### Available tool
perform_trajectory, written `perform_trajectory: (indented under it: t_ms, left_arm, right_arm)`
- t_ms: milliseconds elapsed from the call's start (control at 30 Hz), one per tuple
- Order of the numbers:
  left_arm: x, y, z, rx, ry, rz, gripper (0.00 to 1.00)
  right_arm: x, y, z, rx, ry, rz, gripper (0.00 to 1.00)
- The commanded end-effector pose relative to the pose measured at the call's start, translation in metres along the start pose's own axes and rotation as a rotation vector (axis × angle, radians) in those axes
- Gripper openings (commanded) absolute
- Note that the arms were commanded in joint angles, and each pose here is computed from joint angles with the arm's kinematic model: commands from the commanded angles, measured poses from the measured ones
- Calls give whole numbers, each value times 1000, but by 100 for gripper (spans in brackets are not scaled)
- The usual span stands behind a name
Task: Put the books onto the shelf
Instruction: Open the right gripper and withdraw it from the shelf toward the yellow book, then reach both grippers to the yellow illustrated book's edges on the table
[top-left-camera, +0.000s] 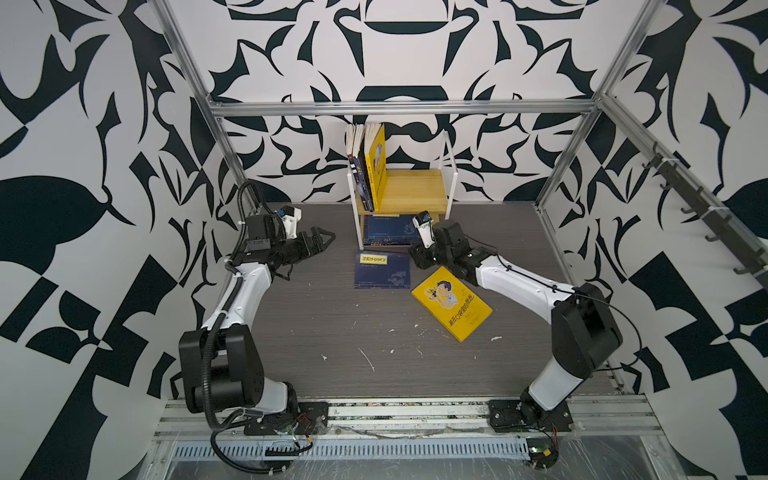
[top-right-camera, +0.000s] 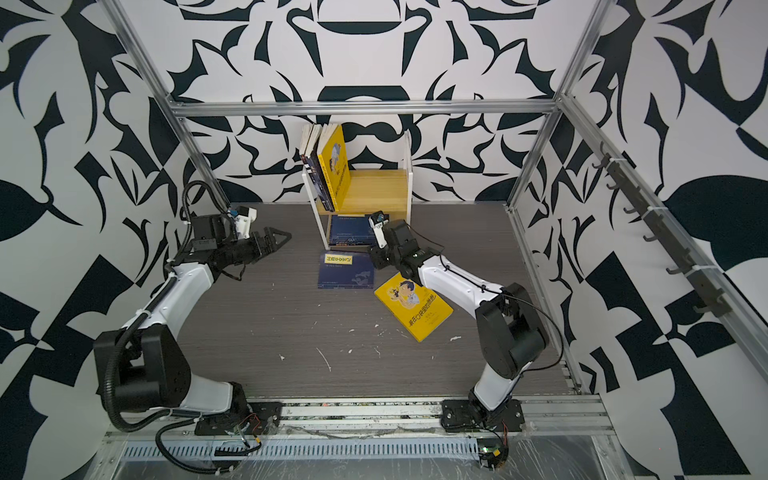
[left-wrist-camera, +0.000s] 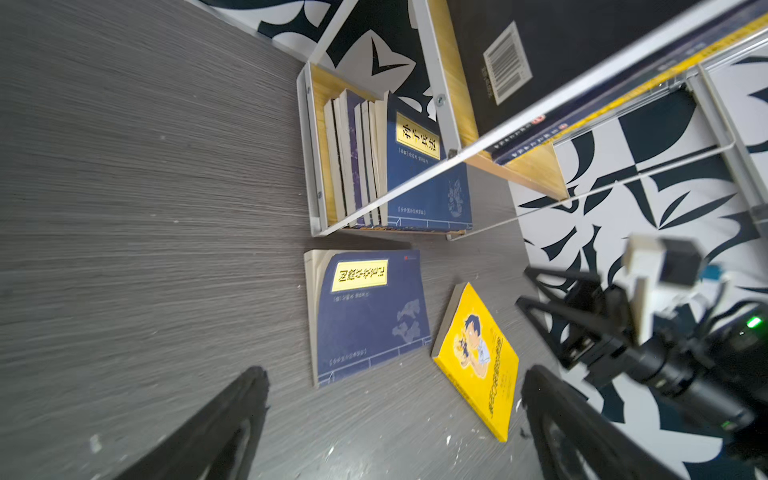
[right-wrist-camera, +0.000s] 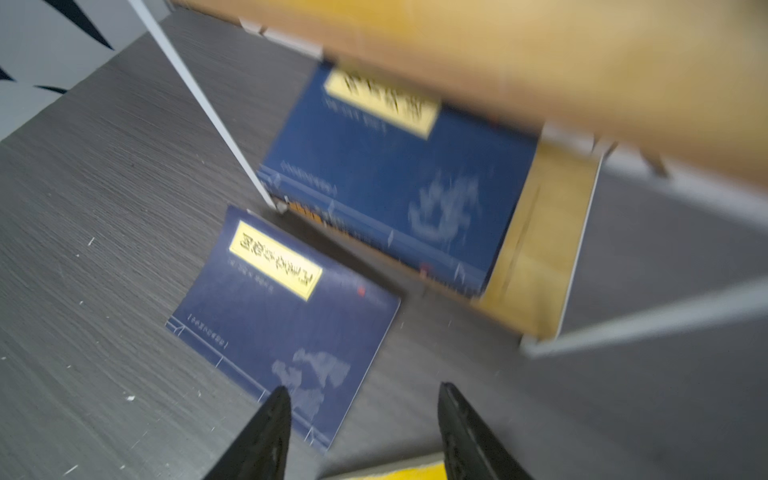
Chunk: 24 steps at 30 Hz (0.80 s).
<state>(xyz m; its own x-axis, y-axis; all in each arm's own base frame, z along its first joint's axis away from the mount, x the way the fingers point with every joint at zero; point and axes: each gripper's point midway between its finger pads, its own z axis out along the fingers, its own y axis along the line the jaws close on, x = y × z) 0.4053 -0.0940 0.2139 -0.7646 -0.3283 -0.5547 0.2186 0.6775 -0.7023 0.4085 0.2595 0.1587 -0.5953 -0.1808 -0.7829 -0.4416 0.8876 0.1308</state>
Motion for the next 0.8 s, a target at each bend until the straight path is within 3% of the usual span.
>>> perform_trajectory:
  t_ms: [0, 100, 300, 533, 767]
  left_arm:
    - [-6, 8, 20, 12, -9, -109, 100]
    - [2, 17, 35, 9, 16, -167, 100]
    - [41, -8, 66, 31, 131, -103, 100]
    - [93, -73, 109, 93, 327, 138, 97]
    - [144, -130, 155, 145, 463, 378, 97]
  right_arm:
    - [-22, 7, -15, -50, -127, 264, 54]
    - [-6, 2, -16, -38, -109, 334, 52]
    - [56, -38, -26, 185, 36, 450, 52]
    - [124, -56, -60, 287, 109, 718, 52]
    - [173, -81, -107, 431, 114, 828, 53]
